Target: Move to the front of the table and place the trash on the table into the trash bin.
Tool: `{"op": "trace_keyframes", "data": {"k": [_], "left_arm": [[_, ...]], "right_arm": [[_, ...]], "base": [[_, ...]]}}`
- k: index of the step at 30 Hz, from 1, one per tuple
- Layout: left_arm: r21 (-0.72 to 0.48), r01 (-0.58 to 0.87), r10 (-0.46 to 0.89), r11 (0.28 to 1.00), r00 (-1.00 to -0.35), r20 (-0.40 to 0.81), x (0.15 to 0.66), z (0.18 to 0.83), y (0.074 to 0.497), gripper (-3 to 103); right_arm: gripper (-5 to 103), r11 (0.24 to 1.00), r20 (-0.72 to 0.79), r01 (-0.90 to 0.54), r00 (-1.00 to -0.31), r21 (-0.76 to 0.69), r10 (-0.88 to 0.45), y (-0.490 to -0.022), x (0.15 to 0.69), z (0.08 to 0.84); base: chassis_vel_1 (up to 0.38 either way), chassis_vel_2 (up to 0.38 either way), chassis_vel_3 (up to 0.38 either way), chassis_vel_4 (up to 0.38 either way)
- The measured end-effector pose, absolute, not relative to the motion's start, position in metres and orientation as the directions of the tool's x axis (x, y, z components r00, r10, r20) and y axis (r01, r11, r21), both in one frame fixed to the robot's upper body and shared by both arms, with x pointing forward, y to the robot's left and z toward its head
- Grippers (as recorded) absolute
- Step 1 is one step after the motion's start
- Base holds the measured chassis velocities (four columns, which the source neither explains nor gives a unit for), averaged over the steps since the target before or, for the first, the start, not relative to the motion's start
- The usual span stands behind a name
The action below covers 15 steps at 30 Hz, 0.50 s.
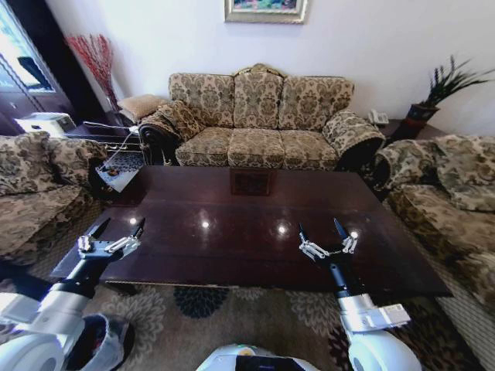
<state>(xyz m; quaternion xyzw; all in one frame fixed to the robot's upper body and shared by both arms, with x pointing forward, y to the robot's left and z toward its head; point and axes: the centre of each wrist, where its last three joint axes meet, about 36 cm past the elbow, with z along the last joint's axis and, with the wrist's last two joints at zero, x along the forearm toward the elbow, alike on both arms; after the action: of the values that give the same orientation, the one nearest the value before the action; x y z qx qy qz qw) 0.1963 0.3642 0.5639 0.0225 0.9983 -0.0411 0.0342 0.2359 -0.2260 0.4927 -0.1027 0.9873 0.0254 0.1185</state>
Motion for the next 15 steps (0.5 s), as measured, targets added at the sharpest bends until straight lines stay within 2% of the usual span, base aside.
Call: {"op": "trace_keyframes", "data": {"k": [4, 15], "left_arm": [[-0.080, 0.047, 0.042, 0.996, -0.997, -0.070, 0.1963, 0.5639, 0.3644, 100], [-0.081, 0.046, 0.041, 0.996, -0.997, -0.069, 0.1964, 0.5637, 0.3645, 100]], "right_arm": [[100, 0.978, -0.239, -0.209, -0.951, 0.027, -0.197, -0.2259, 0.2358, 0.4926], [100, 0.977, -0.239, -0.209, -0.951, 0.027, -0.197, -0.2259, 0.2359, 0.4927]], "base": [[0.093, -0.055, -0.104, 0.094], [0.023, 0.037, -0.006, -0.022]]}}
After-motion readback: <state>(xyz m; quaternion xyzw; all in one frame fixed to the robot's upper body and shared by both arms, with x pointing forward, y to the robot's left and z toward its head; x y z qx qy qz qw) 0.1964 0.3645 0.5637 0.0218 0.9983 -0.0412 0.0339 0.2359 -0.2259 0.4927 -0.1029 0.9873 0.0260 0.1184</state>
